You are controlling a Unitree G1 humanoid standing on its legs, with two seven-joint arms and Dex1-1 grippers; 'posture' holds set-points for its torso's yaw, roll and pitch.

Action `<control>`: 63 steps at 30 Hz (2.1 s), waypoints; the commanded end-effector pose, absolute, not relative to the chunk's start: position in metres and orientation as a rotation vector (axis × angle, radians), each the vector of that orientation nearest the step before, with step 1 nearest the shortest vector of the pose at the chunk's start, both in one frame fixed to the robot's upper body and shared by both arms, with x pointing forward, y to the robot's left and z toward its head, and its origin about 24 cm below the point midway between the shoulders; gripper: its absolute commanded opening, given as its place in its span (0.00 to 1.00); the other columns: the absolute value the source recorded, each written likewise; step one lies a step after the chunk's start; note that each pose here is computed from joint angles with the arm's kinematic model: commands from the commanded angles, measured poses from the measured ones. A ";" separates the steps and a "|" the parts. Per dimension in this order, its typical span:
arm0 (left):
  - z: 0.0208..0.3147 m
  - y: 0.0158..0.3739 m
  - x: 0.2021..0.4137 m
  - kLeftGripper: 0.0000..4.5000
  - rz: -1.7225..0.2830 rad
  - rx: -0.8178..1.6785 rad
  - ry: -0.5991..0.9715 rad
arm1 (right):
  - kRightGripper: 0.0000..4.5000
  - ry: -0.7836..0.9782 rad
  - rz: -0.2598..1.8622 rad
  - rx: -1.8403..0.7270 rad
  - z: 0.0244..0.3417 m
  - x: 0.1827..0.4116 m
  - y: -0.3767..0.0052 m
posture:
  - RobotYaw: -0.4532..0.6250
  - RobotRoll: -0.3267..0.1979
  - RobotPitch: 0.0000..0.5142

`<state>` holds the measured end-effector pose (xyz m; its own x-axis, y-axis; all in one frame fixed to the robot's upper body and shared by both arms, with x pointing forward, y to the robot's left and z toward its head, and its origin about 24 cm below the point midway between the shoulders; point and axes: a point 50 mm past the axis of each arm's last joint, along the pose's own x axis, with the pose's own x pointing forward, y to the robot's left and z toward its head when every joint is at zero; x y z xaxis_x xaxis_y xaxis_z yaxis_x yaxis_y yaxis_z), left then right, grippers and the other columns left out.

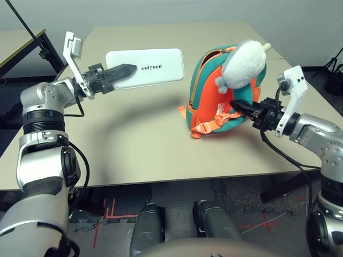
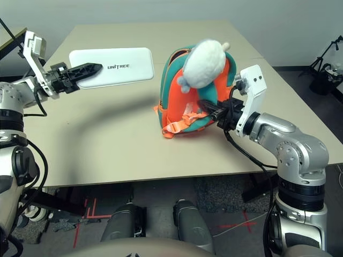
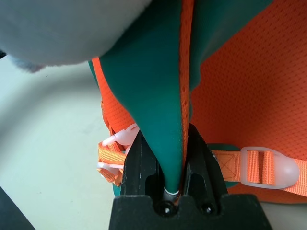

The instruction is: Put the pencil case into the backpack and zip it.

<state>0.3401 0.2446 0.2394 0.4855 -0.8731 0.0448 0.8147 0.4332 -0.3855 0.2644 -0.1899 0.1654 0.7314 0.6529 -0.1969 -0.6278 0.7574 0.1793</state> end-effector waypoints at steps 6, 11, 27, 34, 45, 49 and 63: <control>0.292 0.223 0.324 0.29 -1.192 -0.181 0.092 | 0.06 0.299 0.777 0.111 0.153 0.264 -0.177 | 0.27 0.62 0.04; 0.300 0.208 0.317 0.29 -1.230 -0.088 0.083 | 0.06 0.304 0.773 0.112 0.150 0.264 -0.178 | 0.27 0.62 0.04; 0.291 0.210 0.334 0.29 -1.182 -0.020 0.101 | 0.06 0.284 0.756 0.113 0.150 0.263 -0.180 | 0.26 0.62 0.04; 0.274 0.211 0.343 0.29 -1.210 0.001 0.149 | 0.06 0.279 0.759 0.114 0.150 0.264 -0.179 | 0.26 0.62 0.04; 0.254 0.165 0.356 0.29 -1.363 -0.005 0.189 | 0.06 0.268 0.762 0.109 0.152 0.266 -0.178 | 0.24 0.62 0.02; 0.248 0.149 0.359 0.29 -1.386 0.005 0.205 | 0.06 0.265 0.760 0.109 0.152 0.265 -0.177 | 0.24 0.62 0.02; 0.225 0.096 0.375 0.29 -1.370 0.050 0.208 | 0.06 0.258 0.765 0.108 0.152 0.264 -0.174 | 0.22 0.62 0.01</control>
<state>0.3743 0.1084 0.2172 0.2100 -0.9621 -0.1742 0.9641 0.2334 -0.1267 0.2670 -0.1846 0.1526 0.7313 0.6527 -0.1979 -0.6282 0.7576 0.1771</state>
